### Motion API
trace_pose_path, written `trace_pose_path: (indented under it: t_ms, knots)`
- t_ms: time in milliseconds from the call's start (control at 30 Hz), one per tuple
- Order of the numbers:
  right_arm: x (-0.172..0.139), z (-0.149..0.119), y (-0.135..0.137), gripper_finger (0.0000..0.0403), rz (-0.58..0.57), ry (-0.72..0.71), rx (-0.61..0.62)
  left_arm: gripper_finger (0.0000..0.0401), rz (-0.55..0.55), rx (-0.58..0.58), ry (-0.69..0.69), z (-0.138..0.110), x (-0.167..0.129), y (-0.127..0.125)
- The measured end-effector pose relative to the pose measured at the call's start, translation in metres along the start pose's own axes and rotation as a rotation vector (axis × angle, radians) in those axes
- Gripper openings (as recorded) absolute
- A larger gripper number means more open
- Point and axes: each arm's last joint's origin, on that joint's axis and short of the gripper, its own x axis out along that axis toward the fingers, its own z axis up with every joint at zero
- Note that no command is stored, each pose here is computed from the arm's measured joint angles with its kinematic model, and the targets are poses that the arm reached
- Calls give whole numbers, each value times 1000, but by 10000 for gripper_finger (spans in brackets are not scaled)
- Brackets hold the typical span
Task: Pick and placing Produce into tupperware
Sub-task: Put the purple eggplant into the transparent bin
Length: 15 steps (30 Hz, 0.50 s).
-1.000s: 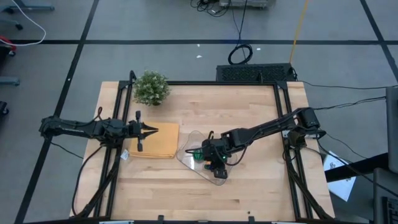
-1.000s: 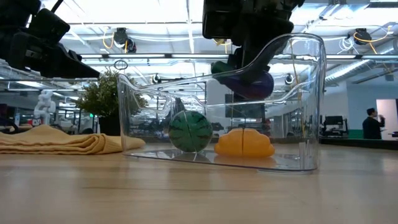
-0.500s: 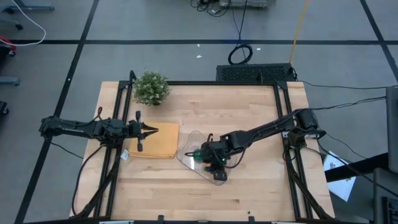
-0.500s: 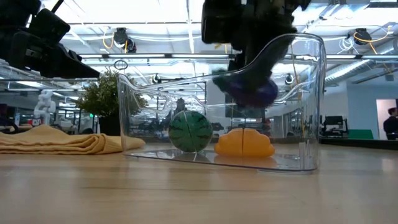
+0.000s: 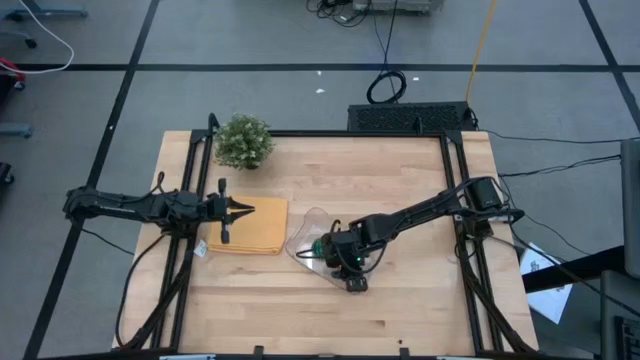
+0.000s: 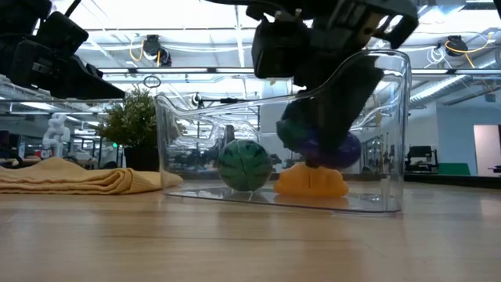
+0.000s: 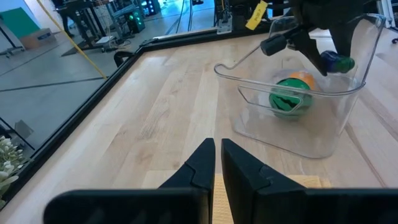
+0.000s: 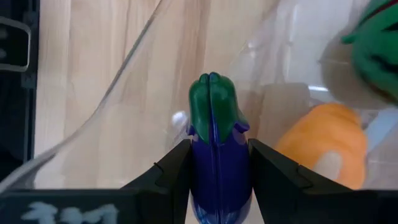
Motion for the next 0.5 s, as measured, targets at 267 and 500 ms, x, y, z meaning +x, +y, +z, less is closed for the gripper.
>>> trace_pose_path:
  t_ms: [267,500]
  knots:
    - [1,-3,1,130,13,36,-77,33,0,0,1,0,0,0]
    - [1,-5,0,130,10,52,-53,33,0,-1,1,0,0,0]
